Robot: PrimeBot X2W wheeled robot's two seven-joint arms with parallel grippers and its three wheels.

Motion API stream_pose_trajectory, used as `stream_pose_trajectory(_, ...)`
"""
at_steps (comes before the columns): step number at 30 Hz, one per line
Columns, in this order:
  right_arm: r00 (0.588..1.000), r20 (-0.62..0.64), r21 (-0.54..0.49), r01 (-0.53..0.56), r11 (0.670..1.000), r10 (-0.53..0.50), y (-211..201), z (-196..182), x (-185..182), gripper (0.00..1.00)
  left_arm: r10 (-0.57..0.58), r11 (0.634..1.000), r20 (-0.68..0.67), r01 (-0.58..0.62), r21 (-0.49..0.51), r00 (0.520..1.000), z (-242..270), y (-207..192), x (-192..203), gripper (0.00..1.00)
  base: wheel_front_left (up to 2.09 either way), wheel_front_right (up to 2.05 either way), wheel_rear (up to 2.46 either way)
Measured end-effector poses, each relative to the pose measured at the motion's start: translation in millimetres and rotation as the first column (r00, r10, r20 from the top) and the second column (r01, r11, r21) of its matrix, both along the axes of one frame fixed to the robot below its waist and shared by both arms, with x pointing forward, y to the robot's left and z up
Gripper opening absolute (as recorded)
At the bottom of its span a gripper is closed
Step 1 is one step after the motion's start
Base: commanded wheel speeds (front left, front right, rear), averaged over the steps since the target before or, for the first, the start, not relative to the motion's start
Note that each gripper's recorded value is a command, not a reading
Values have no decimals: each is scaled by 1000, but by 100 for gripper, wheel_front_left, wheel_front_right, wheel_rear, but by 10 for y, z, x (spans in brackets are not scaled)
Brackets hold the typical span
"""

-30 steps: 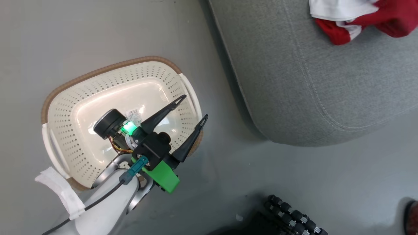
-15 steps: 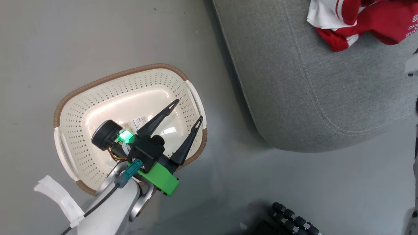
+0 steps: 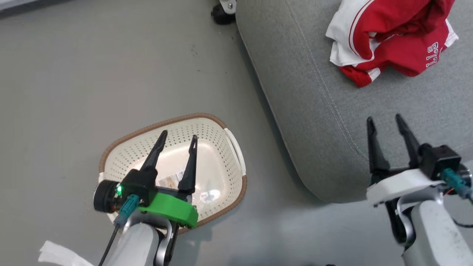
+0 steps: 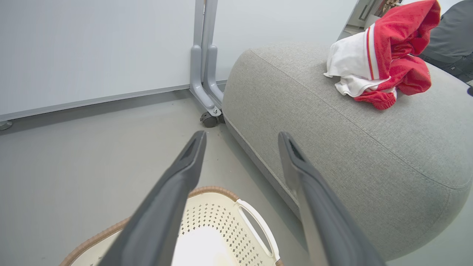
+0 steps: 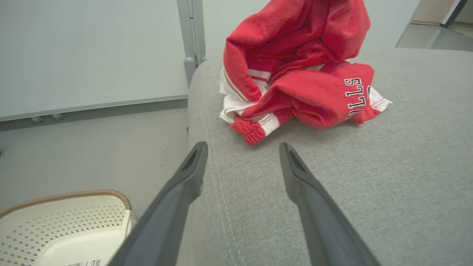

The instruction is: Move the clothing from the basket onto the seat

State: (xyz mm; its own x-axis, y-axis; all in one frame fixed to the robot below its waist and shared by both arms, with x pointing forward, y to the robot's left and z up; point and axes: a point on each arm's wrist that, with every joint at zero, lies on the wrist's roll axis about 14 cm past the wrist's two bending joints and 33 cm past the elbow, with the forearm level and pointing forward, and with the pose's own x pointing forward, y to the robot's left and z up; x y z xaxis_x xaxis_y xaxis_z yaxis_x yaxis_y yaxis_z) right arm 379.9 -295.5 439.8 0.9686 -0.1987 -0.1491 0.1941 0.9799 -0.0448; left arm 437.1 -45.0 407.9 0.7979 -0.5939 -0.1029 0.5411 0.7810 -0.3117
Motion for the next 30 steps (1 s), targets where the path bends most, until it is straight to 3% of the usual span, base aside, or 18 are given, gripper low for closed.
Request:
stream_pose_trajectory(6, 981, 44, 113, -193, 975, 189, 813, 29, -63, 100, 247, 969, -53, -247, 7, 968, 66, 723, -133, 100, 0, 0, 0)
stream_pose_trajectory(13, 942, 173, 135, -312, 940, 288, 1266, 391, -163, 100, 442, 897, 2, -442, -27, 897, 406, 1465, -383, 100, 0, 0, 0)
stream_pose_trajectory(21, 893, 310, 74, -365, 928, 326, 1420, 854, -264, 100, 543, 837, 202, -544, -58, 815, 1027, 1932, -738, 100, 0, 0, 0)
stream_pose_trajectory(30, 892, 305, 53, -366, 929, 334, 1438, 834, -519, 100, 482, 867, 306, -498, -26, 821, 1211, 1883, -1077, 100, 0, 0, 0)
